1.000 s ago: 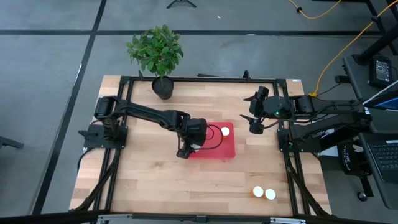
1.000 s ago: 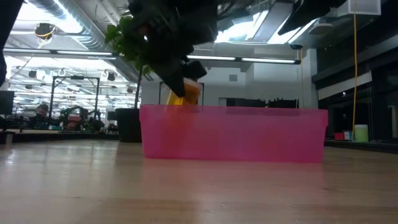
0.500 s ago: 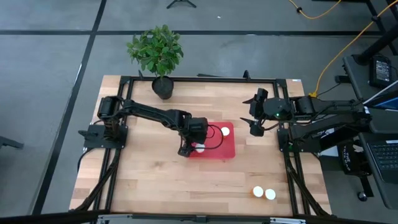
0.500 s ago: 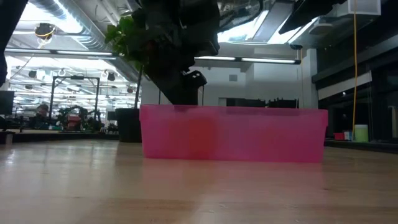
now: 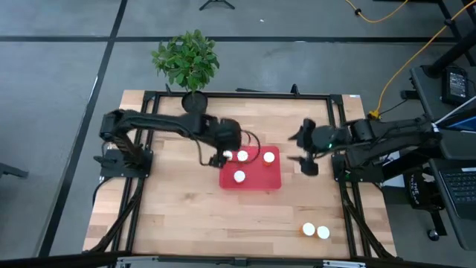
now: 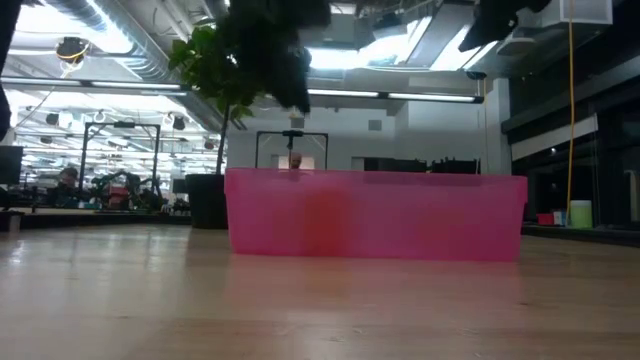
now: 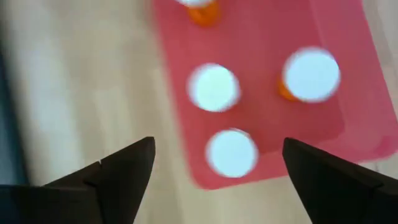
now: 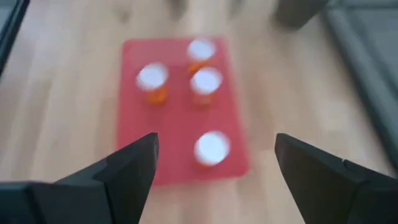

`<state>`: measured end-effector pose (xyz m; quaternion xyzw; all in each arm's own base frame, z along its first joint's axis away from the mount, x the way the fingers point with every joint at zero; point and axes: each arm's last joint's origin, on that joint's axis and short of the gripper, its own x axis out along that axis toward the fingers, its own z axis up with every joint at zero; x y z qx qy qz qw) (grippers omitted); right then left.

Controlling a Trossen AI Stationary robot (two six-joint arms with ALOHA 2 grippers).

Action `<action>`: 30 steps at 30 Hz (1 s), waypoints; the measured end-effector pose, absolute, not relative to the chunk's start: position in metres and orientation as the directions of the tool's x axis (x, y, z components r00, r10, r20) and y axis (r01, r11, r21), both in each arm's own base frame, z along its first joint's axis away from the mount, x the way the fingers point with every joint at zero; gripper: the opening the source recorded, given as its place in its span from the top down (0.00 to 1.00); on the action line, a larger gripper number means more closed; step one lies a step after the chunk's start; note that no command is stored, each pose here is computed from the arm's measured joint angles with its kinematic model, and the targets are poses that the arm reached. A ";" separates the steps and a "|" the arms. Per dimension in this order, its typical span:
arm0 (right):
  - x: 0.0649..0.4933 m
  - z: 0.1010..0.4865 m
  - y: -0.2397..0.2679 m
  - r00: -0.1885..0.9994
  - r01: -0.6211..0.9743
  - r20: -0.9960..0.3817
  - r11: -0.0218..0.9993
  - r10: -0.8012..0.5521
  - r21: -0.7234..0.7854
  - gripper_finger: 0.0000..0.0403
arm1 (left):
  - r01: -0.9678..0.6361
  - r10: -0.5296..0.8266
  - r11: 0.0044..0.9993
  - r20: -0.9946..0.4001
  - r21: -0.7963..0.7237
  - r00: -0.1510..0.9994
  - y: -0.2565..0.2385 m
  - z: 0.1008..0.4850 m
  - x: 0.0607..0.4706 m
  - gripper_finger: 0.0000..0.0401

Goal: Pick and place pill bottles into a basket
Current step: Put the left orange pill bottle into the red bin

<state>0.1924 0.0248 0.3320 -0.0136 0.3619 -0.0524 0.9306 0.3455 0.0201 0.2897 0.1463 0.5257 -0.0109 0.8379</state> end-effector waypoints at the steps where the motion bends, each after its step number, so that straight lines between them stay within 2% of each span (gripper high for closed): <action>1: 0.195 0.331 0.031 0.709 0.069 -0.700 0.996 -0.084 -0.050 0.20 | 0.140 0.153 0.959 -0.869 0.245 0.471 0.024 0.300 0.339 0.12; 6: 0.216 0.331 0.063 0.556 0.037 -0.831 0.999 0.008 0.034 0.20 | -0.023 0.227 0.965 -0.785 0.261 0.576 0.036 0.345 0.304 0.12; 13: 0.233 0.320 0.105 0.341 0.150 -0.939 0.984 0.039 0.095 0.20 | -0.122 0.282 0.956 -0.718 0.267 0.637 0.036 0.379 0.266 0.12; 17: 0.219 0.312 0.135 0.373 0.250 -0.928 0.961 0.015 0.117 0.20 | -0.099 0.288 0.951 -0.725 0.292 0.626 0.032 0.383 0.255 0.12; 23: 0.203 0.298 0.179 0.418 0.446 -0.907 0.859 0.049 0.252 0.20 | -0.031 0.294 0.936 -0.733 0.350 0.614 0.032 0.383 0.252 0.12; 26: 0.205 0.282 0.196 0.355 0.512 -0.932 0.820 0.071 0.257 0.20 | 0.004 0.291 0.928 -0.735 0.371 0.612 0.034 0.382 0.254 0.12; 30: 0.212 0.256 0.214 0.294 0.616 -0.955 0.758 0.034 0.216 0.20 | 0.017 0.275 0.932 -0.740 0.361 0.614 0.037 0.382 0.253 0.12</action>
